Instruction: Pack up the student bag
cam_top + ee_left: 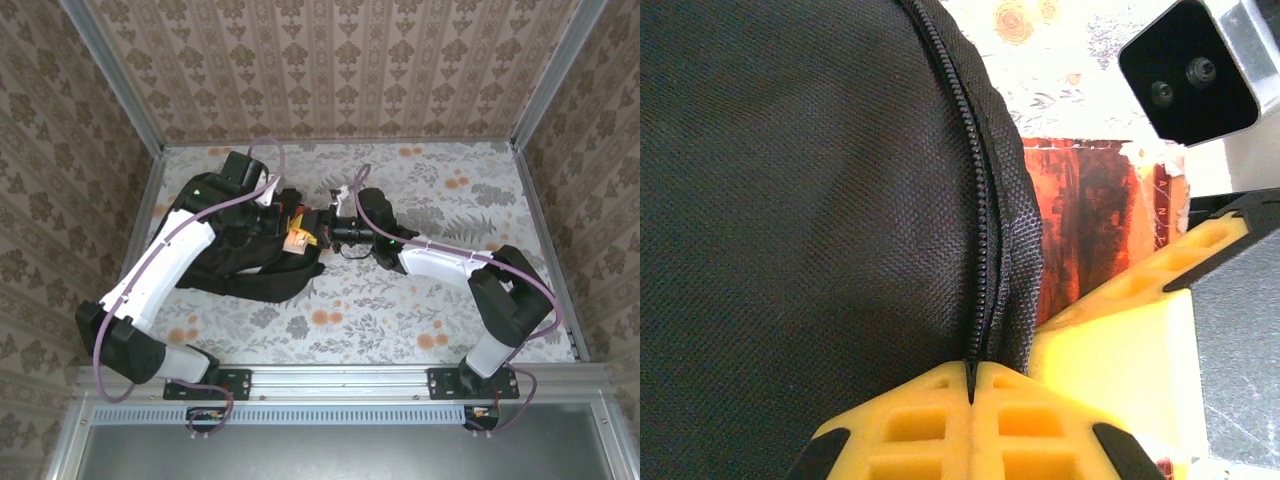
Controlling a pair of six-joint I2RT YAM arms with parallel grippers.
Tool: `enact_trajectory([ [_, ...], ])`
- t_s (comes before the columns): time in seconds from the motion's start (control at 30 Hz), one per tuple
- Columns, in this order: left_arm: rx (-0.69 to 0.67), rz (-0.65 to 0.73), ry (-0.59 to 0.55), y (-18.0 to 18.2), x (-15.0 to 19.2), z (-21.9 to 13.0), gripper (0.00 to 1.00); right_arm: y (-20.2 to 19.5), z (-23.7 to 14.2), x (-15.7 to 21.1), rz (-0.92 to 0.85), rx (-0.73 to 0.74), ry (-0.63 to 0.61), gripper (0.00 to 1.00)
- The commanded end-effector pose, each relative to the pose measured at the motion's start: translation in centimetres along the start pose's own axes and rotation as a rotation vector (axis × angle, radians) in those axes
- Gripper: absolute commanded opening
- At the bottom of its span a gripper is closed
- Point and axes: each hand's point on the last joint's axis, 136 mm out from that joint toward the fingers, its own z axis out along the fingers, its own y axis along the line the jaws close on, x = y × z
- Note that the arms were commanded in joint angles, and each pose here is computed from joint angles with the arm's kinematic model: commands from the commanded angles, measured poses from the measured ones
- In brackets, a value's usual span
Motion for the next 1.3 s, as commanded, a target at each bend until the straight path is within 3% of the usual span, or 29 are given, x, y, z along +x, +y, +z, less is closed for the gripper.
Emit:
enact_trajectory([
  [0.0,0.025,-0.023,-0.020,0.0,0.1,-1.1,0.00,5.2,-0.3,-0.1,-0.136,-0.153,-0.003,0.00],
  [0.7,0.046,-0.127,-0.153,1.2,-1.0,-6.0,0.00,-0.2,1.6,-2.0,-0.128,-0.036,-0.025,0.00],
  [1.2,0.085,-0.146,-0.221,0.2,-2.5,-8.6,0.00,-0.8,10.6,-3.1,-0.013,-0.136,0.009,0.00],
  [1.27,0.089,-0.151,-0.227,0.1,-2.7,-8.8,0.00,-1.1,12.0,-2.9,-0.001,-0.128,0.023,0.05],
])
